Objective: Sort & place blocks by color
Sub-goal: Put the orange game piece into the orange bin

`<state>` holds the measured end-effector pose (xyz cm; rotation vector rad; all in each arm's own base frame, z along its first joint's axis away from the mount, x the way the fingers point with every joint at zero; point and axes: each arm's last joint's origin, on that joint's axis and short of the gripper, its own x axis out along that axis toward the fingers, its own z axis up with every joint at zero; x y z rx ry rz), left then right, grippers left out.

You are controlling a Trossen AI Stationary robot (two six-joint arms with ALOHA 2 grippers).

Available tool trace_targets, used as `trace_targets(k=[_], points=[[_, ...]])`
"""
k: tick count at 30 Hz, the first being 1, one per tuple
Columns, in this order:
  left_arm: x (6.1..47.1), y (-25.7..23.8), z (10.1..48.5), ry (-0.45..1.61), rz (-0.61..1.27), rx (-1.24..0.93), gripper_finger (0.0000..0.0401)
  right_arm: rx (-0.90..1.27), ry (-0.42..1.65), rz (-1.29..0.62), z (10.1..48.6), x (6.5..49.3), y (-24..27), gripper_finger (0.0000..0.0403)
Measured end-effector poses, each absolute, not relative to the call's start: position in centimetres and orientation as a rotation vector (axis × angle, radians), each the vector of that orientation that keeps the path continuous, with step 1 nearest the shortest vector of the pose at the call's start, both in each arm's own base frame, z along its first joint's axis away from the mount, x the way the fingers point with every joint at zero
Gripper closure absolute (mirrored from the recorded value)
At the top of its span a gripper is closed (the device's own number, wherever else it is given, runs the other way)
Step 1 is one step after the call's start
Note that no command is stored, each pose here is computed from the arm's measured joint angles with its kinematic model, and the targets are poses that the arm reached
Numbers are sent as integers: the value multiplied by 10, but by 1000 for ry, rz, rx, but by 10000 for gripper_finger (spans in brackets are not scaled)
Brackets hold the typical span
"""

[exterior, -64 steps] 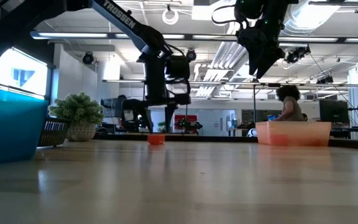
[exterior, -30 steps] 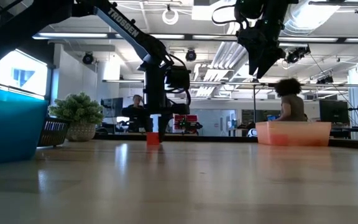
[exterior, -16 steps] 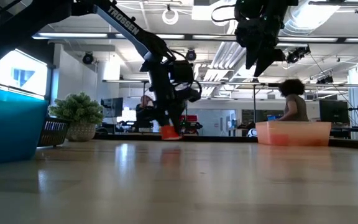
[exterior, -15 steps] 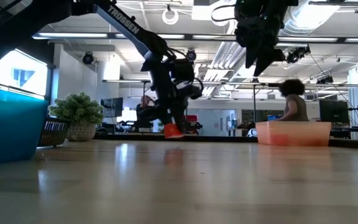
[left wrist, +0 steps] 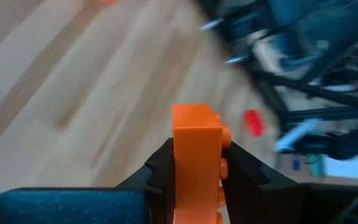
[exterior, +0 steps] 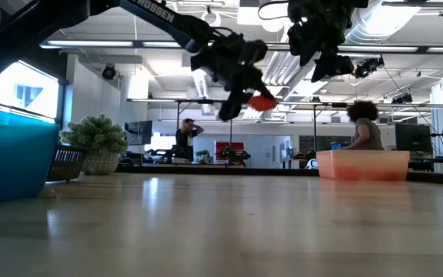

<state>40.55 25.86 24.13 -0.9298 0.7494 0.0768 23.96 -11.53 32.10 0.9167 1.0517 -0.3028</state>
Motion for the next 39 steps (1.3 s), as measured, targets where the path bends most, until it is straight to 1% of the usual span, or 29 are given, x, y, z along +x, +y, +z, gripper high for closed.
trace_targets(k=[4, 8, 12, 15, 23, 29, 33, 39], points=[[409, 266, 265, 635, -57, -932, 331, 897, 1014, -267, 323, 250, -105, 199], [411, 274, 285, 524, -180, -947, 329, 872, 928, -229, 329, 264, -95, 199], [411, 282, 299, 426, -294, -957, 330, 873, 834, -256, 336, 272, -90, 199], [408, 291, 310, 363, -356, -950, 329, 867, 771, -305, 345, 269, -86, 199], [394, 316, 340, 175, -397, -928, 330, 770, 515, -449, 381, 245, -78, 199], [396, 312, 356, 81, -425, -913, 330, 702, 323, -536, 403, 233, -80, 199], [402, 303, 361, 51, -439, -917, 329, 665, 261, -576, 407, 234, -82, 199], [409, 294, 361, 49, -446, -920, 329, 652, 222, -570, 411, 235, -82, 199]])
